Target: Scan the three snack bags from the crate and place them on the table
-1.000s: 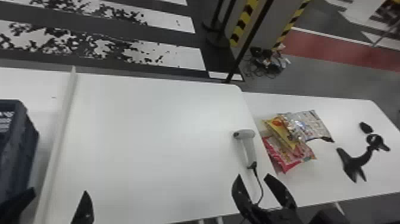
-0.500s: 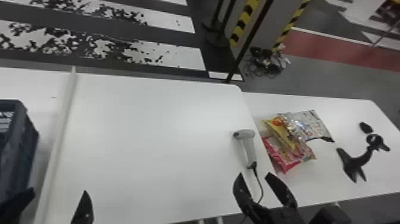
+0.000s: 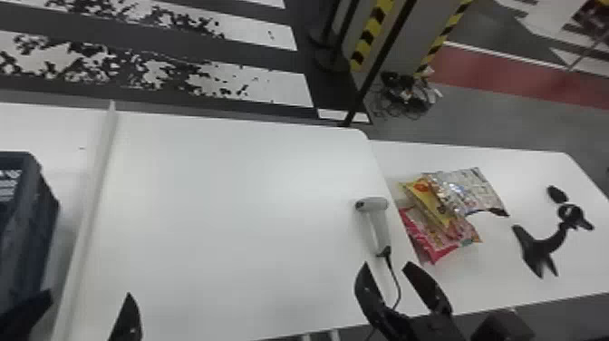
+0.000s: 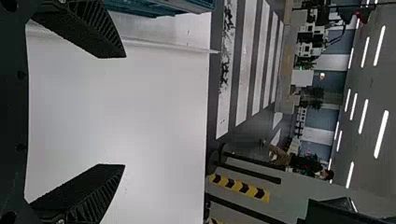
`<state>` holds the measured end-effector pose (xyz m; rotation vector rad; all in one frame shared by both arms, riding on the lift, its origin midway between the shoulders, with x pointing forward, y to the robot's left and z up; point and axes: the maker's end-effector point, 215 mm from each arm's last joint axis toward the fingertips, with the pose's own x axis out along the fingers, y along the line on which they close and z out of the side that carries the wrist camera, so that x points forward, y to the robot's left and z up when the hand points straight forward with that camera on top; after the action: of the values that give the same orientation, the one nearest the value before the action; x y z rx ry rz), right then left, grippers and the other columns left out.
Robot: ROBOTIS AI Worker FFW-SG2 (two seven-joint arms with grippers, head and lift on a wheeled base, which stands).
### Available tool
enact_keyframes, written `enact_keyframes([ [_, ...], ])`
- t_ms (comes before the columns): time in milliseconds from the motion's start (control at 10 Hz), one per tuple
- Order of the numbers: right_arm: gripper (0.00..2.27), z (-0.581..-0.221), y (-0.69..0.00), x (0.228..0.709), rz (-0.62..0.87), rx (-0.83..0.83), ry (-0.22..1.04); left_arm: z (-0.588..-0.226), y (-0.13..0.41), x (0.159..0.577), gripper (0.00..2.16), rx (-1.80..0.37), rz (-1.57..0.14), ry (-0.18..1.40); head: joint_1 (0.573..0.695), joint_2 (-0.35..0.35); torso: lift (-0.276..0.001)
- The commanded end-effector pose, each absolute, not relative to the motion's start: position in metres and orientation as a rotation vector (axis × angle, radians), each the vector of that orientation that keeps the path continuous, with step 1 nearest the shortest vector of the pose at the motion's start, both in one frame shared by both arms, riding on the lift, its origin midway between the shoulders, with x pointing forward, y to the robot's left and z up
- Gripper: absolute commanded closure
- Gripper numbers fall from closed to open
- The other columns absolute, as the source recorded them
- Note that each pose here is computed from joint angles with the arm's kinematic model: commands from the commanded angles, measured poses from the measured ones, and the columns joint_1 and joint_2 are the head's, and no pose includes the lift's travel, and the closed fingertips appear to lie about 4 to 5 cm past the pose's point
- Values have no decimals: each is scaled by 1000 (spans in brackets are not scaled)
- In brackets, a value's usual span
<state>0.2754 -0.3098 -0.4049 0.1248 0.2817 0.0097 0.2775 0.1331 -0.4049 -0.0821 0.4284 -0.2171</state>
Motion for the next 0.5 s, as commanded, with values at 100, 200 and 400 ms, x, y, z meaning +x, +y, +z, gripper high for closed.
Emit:
enact_keyframes([
  [100, 93, -408, -310, 274, 12, 130, 289, -408, 133, 277, 22, -75, -214, 433, 695, -350, -62],
  [200, 93, -408, -310, 275, 13, 133, 287, -407, 133, 277, 22, -76, -214, 433, 695, -350, -62],
  [400, 97, -410, -312, 274, 11, 131, 290, -408, 133, 276, 22, -77, -213, 434, 695, -350, -62],
])
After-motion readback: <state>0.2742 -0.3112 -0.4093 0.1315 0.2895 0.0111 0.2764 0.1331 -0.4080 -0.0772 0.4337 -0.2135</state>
